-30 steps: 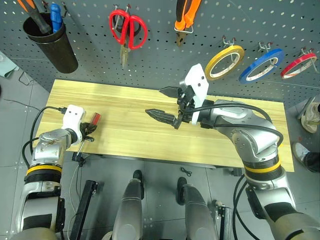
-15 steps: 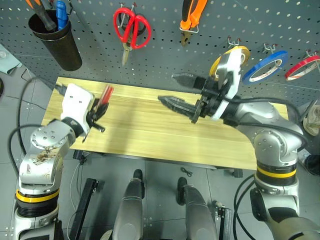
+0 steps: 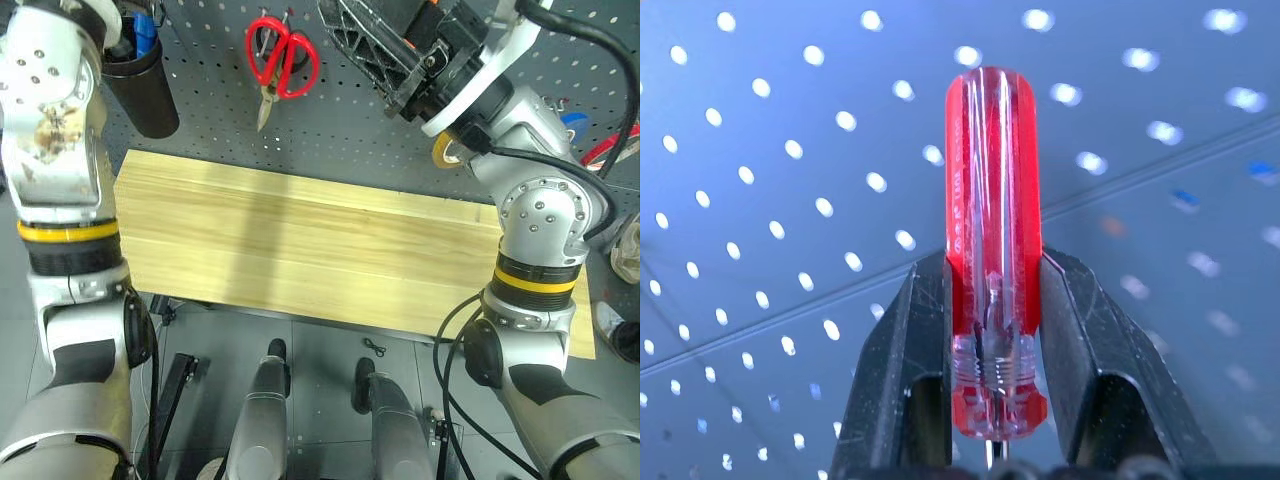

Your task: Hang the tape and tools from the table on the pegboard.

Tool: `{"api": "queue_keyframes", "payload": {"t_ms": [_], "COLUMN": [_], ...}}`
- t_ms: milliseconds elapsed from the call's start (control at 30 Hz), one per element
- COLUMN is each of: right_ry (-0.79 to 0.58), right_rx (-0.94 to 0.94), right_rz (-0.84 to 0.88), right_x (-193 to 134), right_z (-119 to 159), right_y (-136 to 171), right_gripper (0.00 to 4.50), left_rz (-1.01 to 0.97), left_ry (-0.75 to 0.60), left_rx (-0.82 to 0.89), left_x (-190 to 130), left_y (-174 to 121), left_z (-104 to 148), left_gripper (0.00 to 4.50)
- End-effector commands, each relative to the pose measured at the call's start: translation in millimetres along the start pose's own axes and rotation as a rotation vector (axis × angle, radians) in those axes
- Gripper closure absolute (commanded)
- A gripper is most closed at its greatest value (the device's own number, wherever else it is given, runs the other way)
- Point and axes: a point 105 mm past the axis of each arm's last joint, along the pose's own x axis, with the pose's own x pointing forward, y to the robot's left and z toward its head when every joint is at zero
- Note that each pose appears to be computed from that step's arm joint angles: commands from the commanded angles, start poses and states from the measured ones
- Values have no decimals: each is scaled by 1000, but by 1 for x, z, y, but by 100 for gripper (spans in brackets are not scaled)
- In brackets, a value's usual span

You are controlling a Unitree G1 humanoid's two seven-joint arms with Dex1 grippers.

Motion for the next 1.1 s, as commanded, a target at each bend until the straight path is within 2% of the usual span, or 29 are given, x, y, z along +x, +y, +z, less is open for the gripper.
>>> {"api": "queue_keyframes", "payload": {"t_ms": [33, 167, 267, 333, 367, 533, 667, 800, 900, 967, 1000, 1033, 1100], "right_ry": [-65, -51, -34, -25, -21, -2, 31, 95, 192, 330, 373, 428, 486], "right_rx": [-76, -91, -103, -105, -105, -110, -120, -136, -156, -143, -137, -134, -132], "right_rz": [15, 5, -9, -19, -23, -32, -45, -60, -23, -18, -14, -27, -55], "right_x": [3, 1, 0, 0, -1, -5, -12, -31, -48, -67, -74, -82, -93], "right_z": [21, 20, 17, 14, 13, 9, 1, -15, -34, -62, -71, -82, -94], "right_y": [7, 5, 3, 1, 1, -1, -4, -10, -4, 2, 5, 7, 9], "right_gripper": [0, 0, 0, 0, 0, 0, 0, 0, 0, 0, 0, 0, 0], "left_rz": [73, 80, 84, 89, 89, 107, 110, 32, -225, -566, -683, -783, -854], "left_ry": [-87, -87, -31, -17, -20, -48, -60, -63, 31, 192, 246, 309, 384], "left_rx": [-36, -46, -110, -141, -143, -181, -207, -315, -475, -532, -536, -537, -557], "left_x": [12, 17, 11, 8, 7, 2, -7, -15, -26, -67, -86, -109, -135], "left_y": [13, 9, 6, 4, 4, 12, 21, 24, -13, -68, -86, -102, -116], "left_z": [13, 2, -22, -28, -28, -16, -3, 16, 15, -1, -5, -13, -23], "left_gripper": [380, 380, 380, 276, 252, 9, 3, 3, 3, 3, 3, 3, 3]}}
